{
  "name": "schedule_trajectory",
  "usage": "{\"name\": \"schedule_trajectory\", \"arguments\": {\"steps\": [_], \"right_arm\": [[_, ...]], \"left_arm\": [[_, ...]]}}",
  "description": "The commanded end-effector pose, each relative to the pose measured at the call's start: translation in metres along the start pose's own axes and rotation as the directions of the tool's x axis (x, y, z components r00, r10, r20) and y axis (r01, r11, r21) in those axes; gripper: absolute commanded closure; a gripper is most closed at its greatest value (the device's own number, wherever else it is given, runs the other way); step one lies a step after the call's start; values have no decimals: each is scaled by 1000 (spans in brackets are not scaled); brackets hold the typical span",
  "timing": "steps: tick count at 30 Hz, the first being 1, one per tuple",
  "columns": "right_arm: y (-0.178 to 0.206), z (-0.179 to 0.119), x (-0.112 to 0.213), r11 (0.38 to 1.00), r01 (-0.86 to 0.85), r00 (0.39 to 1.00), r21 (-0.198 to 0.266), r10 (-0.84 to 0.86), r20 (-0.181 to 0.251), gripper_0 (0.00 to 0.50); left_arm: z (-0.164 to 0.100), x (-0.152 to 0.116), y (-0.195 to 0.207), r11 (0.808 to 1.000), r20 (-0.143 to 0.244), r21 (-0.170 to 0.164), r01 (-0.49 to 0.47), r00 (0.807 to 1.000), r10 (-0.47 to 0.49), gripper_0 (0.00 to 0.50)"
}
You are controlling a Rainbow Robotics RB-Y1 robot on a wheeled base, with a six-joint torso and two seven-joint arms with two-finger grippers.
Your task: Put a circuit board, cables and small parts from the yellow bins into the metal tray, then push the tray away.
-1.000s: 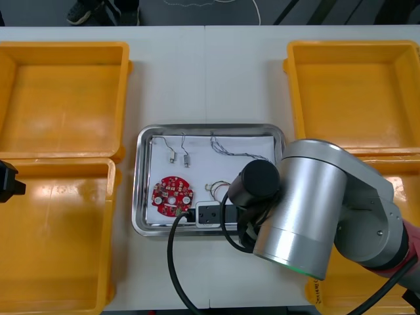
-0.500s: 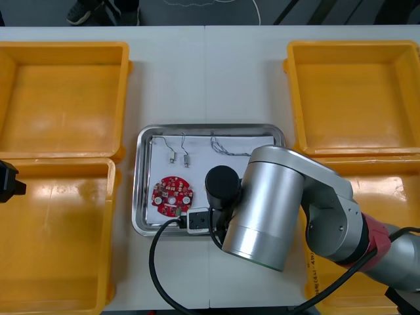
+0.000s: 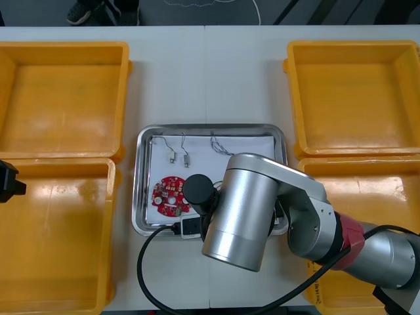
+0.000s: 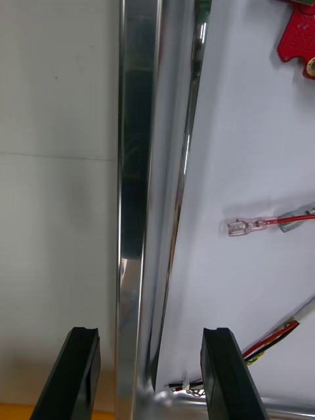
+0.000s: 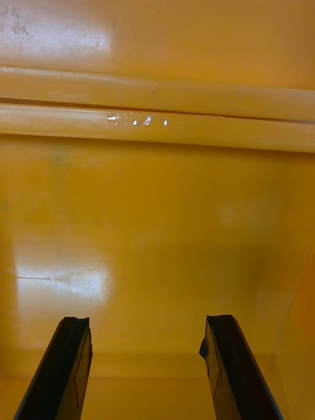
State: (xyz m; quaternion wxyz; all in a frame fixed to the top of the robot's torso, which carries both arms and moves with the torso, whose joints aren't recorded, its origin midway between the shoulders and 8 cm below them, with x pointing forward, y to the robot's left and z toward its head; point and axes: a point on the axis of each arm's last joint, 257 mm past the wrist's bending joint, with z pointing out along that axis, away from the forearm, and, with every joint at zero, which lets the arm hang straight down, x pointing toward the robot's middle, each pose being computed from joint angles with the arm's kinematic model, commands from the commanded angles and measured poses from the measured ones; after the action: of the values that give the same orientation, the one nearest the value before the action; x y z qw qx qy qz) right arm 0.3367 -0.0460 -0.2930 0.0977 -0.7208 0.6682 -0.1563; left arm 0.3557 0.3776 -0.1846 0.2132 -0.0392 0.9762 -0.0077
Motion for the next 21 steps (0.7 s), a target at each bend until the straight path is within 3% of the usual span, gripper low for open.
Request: {"name": "schedule_trajectory", "arguments": {"steps": [1,8,21], "right_arm": [[-4,-8,-21,997,66,997,35,-67,30,53],[-4,-6,-31,997,63,997,33,-64,48,55],[-5,-1,-47,994,86,994,72,-91,68,55]], "left_arm": [[-9,0,5,993,7,-30,-118,993,118,0],[-9,0,5,993,7,-30,-118,993,118,0],[-9,0,5,993,7,-30,-118,993,118,0]]}}
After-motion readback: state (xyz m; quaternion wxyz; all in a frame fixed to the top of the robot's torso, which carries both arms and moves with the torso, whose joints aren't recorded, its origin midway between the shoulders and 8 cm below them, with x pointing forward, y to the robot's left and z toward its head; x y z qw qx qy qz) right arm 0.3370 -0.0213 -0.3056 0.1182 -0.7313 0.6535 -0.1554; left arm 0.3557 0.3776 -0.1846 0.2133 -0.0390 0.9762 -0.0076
